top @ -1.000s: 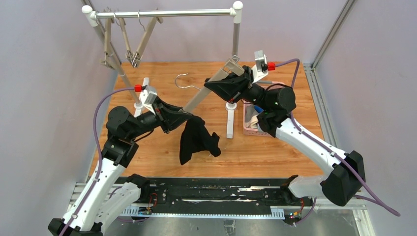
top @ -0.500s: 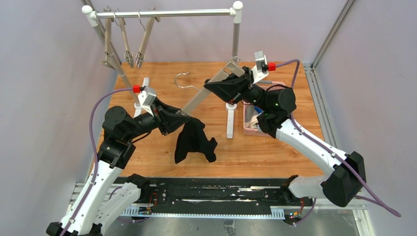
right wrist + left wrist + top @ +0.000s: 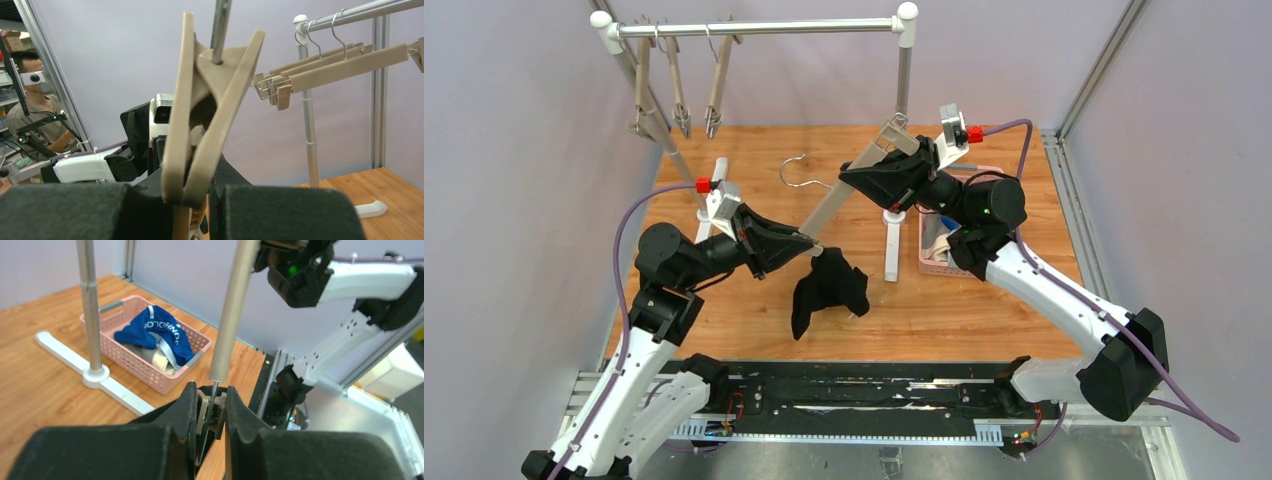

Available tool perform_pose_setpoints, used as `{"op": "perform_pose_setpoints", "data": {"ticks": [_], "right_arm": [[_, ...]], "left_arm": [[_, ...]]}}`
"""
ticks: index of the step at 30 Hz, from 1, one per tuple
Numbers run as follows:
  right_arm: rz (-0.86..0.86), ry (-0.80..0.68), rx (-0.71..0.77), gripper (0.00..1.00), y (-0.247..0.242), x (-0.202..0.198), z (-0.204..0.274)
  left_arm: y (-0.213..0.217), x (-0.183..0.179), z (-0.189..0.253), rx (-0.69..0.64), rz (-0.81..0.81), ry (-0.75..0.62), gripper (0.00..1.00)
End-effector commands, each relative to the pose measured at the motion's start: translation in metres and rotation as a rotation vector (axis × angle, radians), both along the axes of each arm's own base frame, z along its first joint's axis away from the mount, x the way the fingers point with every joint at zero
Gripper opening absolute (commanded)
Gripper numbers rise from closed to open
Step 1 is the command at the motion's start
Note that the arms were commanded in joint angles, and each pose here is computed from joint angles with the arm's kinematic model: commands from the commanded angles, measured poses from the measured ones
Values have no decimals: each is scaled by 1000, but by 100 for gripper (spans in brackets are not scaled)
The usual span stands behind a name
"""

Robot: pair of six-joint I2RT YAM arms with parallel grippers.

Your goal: Remove the underwear clipped to the hanger

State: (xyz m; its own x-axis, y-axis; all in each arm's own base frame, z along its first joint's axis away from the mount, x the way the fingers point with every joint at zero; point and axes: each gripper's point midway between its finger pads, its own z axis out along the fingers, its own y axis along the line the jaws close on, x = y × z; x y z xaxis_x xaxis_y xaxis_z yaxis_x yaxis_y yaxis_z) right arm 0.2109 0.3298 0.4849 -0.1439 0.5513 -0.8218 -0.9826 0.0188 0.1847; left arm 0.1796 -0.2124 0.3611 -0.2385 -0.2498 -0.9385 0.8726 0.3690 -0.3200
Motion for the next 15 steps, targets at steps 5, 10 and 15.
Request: {"op": "perform_pose_setpoints", "data": {"ticks": [5, 10, 15], "right_arm": [[-5, -55, 37, 1, -7, -8, 20], [4, -56, 35, 0, -6, -9, 19], [17, -53, 33, 1, -5, -10, 18]], "left_arm": [[0, -12, 20, -19, -32, -84, 1], [5, -13, 43, -35, 1, -136, 56], [3, -8, 67, -64, 8, -165, 58]]}}
